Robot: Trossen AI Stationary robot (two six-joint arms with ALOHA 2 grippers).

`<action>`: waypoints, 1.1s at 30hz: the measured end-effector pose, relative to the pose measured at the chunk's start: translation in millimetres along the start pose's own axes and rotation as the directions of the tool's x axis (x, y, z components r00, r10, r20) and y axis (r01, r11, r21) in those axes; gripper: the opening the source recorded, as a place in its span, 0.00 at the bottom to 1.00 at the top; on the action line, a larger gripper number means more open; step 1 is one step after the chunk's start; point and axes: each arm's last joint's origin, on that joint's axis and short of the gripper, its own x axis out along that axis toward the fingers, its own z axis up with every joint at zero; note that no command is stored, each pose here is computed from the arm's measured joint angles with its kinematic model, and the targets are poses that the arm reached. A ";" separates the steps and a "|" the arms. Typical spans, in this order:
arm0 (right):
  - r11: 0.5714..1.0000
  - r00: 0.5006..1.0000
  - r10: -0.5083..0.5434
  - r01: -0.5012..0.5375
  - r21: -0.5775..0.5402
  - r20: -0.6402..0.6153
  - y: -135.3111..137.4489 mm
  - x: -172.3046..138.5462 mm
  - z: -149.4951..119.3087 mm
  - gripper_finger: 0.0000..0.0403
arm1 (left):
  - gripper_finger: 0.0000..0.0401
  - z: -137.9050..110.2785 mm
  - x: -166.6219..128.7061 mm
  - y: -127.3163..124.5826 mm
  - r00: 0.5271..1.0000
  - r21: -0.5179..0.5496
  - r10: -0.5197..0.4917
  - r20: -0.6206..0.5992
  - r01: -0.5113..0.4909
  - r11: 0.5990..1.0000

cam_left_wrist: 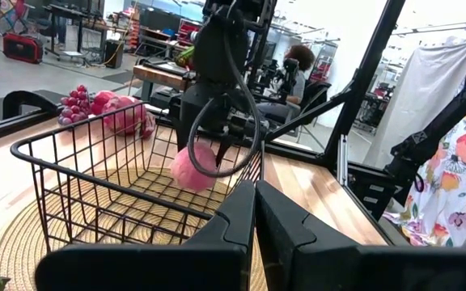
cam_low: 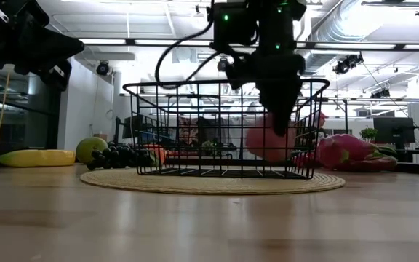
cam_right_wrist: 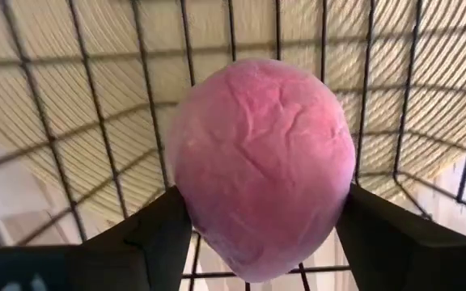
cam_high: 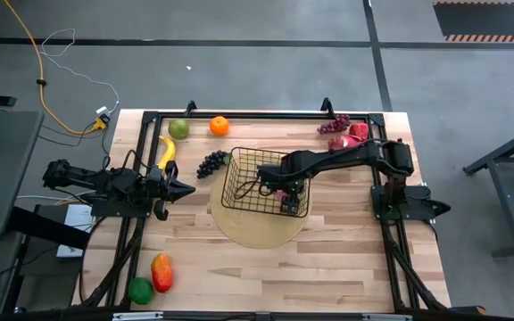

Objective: Build produce basket
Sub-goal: Put the peach into the wire basket

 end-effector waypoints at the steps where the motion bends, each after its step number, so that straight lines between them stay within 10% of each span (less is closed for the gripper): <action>1: 1.000 1.000 -0.006 0.005 -0.003 -0.020 -0.2 3.2 -0.3 0.61 | 0.01 0.0 0.0 0.0 1.000 0.000 0.000 0.000 0.000 1.000; 33: 0.999 0.998 -0.021 0.019 -0.030 -0.051 -0.4 13.5 2.0 0.66 | 0.01 0.0 0.0 0.0 1.000 0.000 0.000 0.000 0.000 1.000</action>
